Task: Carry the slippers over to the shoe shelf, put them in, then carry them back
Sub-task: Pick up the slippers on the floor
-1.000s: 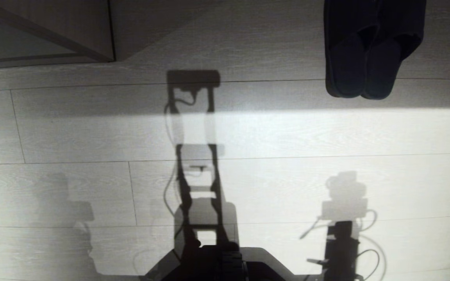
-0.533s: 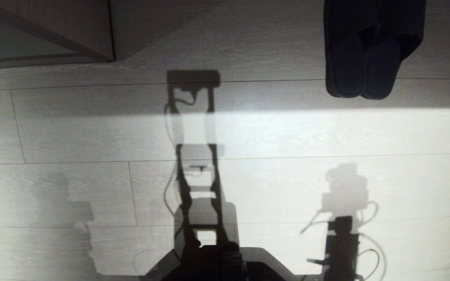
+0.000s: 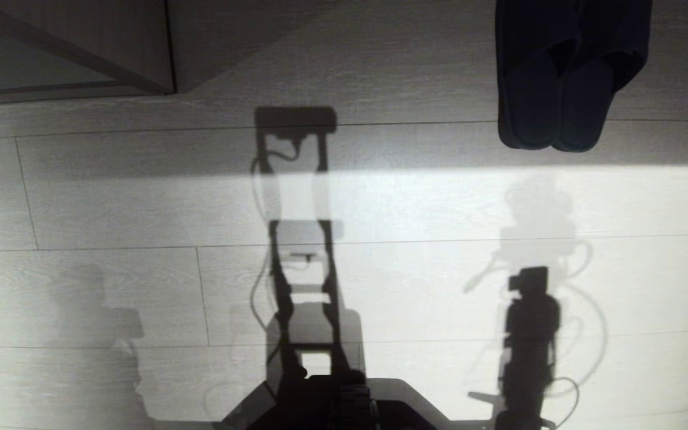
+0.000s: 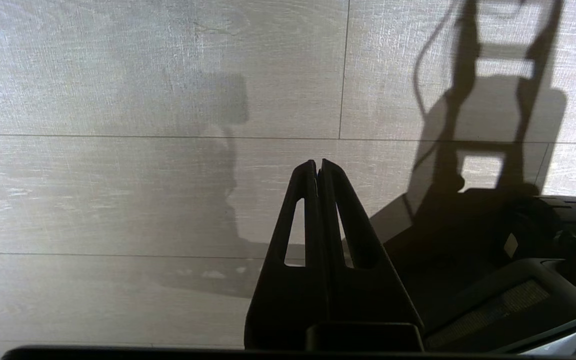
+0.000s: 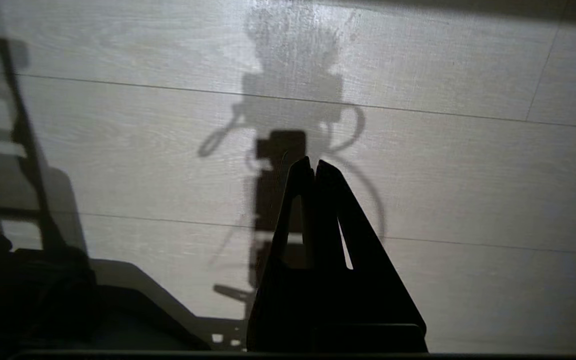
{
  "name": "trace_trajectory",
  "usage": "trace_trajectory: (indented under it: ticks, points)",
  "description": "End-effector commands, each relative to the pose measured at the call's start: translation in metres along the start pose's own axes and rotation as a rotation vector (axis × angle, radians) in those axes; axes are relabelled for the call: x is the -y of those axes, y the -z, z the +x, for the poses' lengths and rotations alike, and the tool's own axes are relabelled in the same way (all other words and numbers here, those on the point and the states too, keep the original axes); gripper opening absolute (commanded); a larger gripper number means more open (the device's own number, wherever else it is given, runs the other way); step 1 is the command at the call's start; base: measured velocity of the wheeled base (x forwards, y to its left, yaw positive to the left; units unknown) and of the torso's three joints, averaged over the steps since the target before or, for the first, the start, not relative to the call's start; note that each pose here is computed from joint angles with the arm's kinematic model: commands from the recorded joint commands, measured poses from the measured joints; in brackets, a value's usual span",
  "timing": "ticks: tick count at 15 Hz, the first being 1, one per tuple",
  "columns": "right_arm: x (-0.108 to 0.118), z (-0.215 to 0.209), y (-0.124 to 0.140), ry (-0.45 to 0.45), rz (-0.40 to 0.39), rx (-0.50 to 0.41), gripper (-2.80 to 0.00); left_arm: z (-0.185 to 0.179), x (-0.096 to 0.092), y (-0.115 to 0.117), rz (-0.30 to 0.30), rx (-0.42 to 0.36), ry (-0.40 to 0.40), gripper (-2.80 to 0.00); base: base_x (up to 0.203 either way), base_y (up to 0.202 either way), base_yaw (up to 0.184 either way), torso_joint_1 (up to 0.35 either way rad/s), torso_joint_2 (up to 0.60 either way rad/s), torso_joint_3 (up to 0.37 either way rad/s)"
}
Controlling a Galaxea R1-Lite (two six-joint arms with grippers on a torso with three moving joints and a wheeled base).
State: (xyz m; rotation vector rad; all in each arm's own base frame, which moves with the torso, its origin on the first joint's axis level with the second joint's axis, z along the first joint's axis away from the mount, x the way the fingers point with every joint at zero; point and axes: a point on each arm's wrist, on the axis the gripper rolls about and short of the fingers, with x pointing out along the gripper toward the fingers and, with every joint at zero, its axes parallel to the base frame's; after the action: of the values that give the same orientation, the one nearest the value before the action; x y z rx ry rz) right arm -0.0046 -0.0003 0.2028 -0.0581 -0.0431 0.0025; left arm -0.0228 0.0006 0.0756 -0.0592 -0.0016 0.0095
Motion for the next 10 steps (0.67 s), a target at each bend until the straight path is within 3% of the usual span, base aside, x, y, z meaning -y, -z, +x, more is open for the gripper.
trace_trajectory:
  ticks: [1, 4, 10]
  points:
    - [0.000, 0.035, -0.003, 0.014, -0.011, -0.128, -2.80, 0.000, 0.000, 0.000, -0.001, 0.000, -0.001, -2.80, 0.000, 0.000, 0.000, 0.000, 0.00, 0.000]
    - [0.000, 0.059, 0.010, 0.036, -0.028, -0.210, -2.80, 0.000, 0.000, 0.000, -0.001, 0.000, 0.000, -2.80, 0.000, 0.000, 0.000, 0.000, 0.00, 0.000]
    - [-0.001, 0.109, 0.035, 0.064, -0.054, -0.284, -2.80, 0.000, 0.000, 0.000, -0.001, 0.000, -0.001, -2.80, 0.000, 0.000, 0.000, 0.000, 0.00, 0.000]
